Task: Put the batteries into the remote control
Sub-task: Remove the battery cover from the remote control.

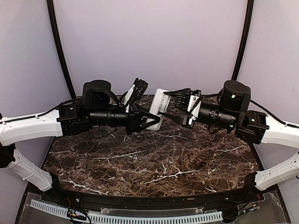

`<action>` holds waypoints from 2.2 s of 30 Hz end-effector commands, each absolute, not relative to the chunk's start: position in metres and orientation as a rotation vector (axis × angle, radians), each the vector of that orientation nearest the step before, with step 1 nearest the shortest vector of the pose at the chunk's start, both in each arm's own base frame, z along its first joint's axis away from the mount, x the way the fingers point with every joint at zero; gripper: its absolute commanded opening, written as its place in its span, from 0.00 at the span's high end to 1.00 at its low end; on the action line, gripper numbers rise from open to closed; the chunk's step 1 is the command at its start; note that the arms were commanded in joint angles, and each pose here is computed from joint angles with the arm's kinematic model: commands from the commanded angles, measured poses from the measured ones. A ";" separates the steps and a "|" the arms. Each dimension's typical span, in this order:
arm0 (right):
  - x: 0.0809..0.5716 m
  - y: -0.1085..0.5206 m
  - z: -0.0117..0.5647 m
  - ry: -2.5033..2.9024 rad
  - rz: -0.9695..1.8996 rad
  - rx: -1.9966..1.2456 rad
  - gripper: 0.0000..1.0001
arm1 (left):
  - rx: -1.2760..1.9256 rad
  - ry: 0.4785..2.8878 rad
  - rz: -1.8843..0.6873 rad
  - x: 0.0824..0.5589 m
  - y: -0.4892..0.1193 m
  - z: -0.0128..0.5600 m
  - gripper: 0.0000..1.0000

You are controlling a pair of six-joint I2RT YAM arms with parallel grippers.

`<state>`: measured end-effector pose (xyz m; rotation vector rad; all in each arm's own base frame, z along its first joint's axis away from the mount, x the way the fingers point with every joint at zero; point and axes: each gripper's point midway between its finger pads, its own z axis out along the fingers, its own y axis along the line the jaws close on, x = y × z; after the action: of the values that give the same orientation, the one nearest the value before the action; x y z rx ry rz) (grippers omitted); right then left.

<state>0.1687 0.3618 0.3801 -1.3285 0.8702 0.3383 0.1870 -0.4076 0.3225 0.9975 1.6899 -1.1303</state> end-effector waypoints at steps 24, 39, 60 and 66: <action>0.178 0.370 0.348 1.004 0.329 -1.406 0.60 | 0.998 1.523 -1.175 0.174 -0.398 0.362 1.00; 0.190 0.376 0.290 1.111 0.387 -1.423 0.60 | 0.857 1.779 -1.030 0.222 -0.387 0.305 1.00; 0.219 0.370 0.152 1.417 0.463 -1.466 0.56 | 0.899 2.101 -0.535 0.292 -0.359 0.145 1.00; 0.220 0.369 0.144 1.461 0.478 -1.458 0.55 | 0.912 2.137 -0.433 0.298 -0.351 0.122 1.00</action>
<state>0.2181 0.3668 0.1374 -1.5025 1.4618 0.4375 0.2933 -0.3572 0.1309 0.8995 2.1500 -0.5115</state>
